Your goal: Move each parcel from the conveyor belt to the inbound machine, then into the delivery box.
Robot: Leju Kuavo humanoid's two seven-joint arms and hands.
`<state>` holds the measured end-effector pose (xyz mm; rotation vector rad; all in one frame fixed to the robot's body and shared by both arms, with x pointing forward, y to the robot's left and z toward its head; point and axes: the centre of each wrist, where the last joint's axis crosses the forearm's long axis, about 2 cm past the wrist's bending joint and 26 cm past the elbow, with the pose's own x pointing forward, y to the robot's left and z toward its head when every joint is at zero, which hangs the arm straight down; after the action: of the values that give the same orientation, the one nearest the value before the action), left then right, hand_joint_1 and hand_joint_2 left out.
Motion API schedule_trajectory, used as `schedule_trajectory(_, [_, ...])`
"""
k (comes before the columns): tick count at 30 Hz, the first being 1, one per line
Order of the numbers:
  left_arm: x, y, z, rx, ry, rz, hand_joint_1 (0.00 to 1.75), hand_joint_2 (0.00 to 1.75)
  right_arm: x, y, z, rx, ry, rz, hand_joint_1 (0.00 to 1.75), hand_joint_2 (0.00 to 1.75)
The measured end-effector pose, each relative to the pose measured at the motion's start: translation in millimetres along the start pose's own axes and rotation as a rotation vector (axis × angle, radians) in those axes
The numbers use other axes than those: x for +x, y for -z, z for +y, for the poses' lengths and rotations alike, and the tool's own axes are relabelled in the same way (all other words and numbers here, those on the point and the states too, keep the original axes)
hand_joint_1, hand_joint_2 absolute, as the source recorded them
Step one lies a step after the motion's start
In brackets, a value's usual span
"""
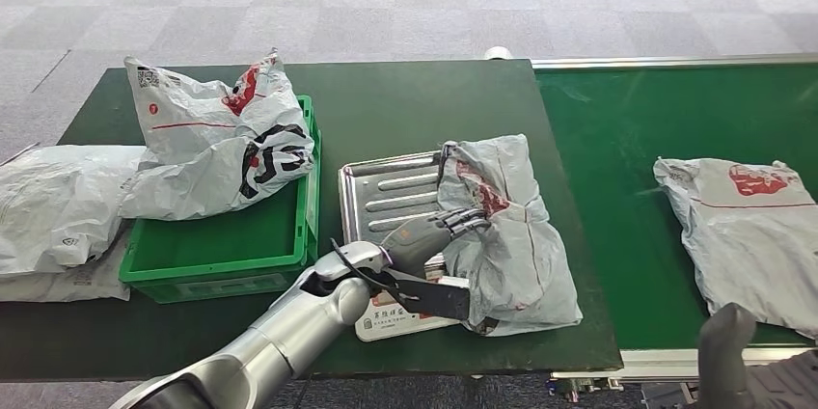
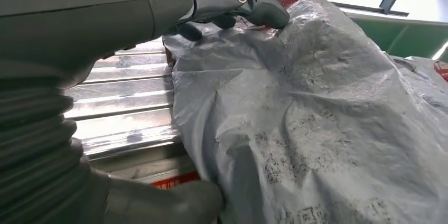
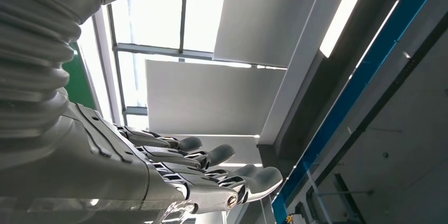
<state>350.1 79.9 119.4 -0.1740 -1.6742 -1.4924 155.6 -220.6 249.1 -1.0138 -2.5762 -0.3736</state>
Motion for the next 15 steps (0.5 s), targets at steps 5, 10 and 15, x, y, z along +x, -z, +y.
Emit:
schedule_trajectory(5, [1.5,1.1,2.2,0.046,-0.008,-0.017,1.75,1.75,-0.6,-1.1,0.6,0.004,0.0,0.003,0.0,1.75])
schedule_trajectory(10, [3.6,2.1,4.5,0.075,-0.007,-0.031,1.75,1.75,-0.9,-1.6,0.9,0.006,0.0,0.005,0.0,1.75])
schedule_trajectory(15, [5.9,2.8,6.4,0.116,0.005,-0.047,1.75,1.75,-0.9,-1.7,0.9,0.008,-0.001,0.004,0.0,1.75])
